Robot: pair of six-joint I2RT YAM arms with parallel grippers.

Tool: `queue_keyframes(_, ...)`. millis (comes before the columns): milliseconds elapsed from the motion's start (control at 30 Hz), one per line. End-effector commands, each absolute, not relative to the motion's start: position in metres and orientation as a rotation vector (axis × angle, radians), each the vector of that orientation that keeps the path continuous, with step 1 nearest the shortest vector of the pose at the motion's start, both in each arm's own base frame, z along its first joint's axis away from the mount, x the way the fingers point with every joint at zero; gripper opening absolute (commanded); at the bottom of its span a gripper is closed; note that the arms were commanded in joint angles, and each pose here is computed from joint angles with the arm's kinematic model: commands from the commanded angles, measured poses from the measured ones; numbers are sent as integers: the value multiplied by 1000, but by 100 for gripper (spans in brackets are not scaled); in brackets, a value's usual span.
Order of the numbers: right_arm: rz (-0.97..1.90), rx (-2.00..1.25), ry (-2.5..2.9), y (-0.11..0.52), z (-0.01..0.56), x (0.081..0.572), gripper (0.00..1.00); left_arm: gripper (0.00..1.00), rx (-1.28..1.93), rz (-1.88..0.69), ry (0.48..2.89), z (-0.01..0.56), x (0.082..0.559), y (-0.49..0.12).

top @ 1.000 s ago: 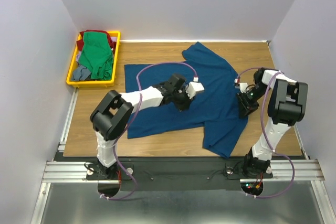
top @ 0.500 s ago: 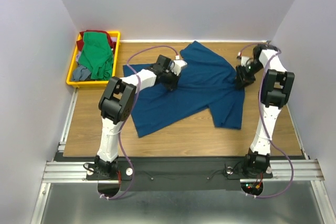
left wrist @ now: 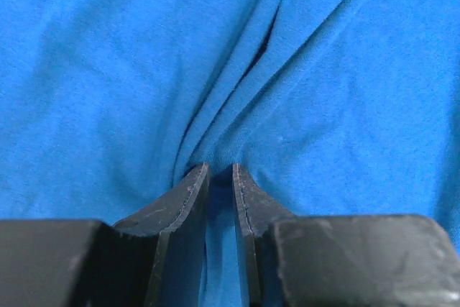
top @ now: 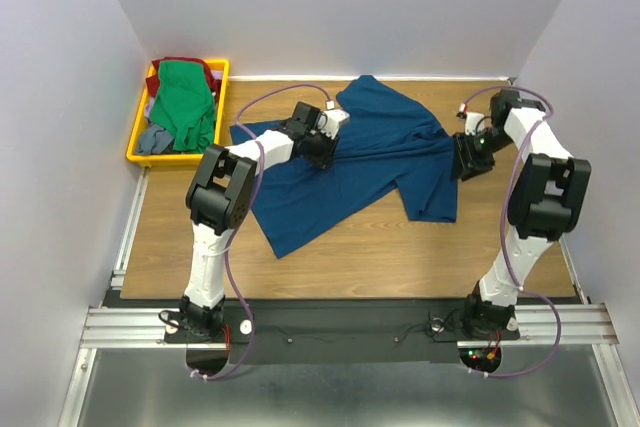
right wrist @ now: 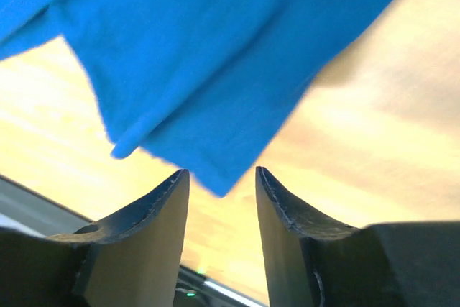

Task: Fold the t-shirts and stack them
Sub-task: Flatten the tshirt out

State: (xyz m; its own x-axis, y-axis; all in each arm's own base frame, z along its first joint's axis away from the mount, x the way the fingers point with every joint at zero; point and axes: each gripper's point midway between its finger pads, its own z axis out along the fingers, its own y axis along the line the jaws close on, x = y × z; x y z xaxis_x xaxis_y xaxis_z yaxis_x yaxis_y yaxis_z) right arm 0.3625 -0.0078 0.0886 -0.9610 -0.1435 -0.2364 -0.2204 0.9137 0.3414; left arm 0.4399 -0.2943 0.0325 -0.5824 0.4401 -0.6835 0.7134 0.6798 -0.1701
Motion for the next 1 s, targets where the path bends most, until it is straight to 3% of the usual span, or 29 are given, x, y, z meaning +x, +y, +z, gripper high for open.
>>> queue_keyframes(0, 608, -209, 2879, 5, 77, 345, 47, 32, 874, -567, 2270, 45, 429, -294)
queue_keyframes(233, 518, -152, 2958, 6, 55, 331, 40, 32, 869, -557, 2284, 38, 423, -291)
queue_keyframes(767, 468, -157, 3039, 15, 38, 300, 41, 32, 864, -541, 2300, 31, 421, -288)
queue_keyframes(967, 472, -167, 3059, 15, 31, 295, 28, 32, 858, -528, 2316, 25, 421, -286)
